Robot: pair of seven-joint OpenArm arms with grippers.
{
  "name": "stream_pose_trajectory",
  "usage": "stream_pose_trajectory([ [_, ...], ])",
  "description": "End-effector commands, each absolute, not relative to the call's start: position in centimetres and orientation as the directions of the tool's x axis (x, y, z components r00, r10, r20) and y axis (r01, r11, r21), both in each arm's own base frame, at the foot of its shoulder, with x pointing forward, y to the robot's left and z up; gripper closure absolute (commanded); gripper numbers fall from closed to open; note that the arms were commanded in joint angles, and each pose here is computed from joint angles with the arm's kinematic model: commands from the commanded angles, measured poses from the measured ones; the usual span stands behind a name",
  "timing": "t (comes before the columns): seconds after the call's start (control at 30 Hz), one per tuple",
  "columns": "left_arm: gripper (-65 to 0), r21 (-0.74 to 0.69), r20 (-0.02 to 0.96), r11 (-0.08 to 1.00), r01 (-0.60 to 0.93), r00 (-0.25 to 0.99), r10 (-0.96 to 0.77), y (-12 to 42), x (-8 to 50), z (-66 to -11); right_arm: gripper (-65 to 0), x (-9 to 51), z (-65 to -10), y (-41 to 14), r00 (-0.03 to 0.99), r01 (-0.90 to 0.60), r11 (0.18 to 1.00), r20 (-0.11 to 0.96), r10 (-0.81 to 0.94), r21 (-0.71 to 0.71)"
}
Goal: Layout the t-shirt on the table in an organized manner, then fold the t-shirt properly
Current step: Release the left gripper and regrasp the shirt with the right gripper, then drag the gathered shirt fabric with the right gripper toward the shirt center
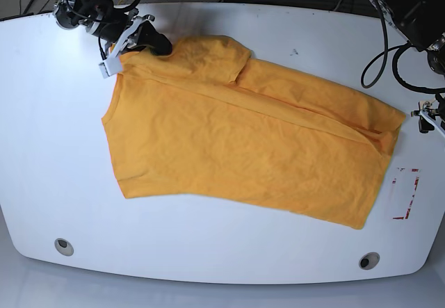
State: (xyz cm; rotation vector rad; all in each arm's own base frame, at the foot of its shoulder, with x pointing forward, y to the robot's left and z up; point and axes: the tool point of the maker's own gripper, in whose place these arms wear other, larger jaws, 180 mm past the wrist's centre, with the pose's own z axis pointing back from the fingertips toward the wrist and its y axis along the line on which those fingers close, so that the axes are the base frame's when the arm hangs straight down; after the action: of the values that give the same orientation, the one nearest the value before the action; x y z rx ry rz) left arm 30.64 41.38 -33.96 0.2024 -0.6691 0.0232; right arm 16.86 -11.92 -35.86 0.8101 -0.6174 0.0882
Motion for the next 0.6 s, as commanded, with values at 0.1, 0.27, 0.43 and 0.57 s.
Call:
stream_pose_trajectory([
  [0.1,-36.0,0.21,0.64,0.973,-0.09,0.766,-0.068,42.3,30.9,-32.5,-0.6,20.6,-33.8,-12.2,0.752,-0.361,0.676,0.63,-0.196,0.642],
  [0.27,-36.0,0.213,0.626,0.973,-0.084,0.777,-0.07,42.2,30.4,-33.0,-0.6,22.3,-34.1,-13.0,0.748,-0.356,0.674,0.629,-0.209,0.647],
  [0.43,-36.0,0.233,0.633,0.969,-0.082,0.769,-0.087,42.3,30.4,-32.3,-0.6,23.6,-34.7,-14.0,0.755,-0.341,0.673,0.618,-0.221,0.657],
  [0.57,-36.0,0.255,0.627,0.964,-0.076,0.772,-0.105,42.3,29.9,-32.1,-0.6,24.4,-35.0,-14.8,0.759,-0.33,0.674,0.61,-0.227,0.661],
])
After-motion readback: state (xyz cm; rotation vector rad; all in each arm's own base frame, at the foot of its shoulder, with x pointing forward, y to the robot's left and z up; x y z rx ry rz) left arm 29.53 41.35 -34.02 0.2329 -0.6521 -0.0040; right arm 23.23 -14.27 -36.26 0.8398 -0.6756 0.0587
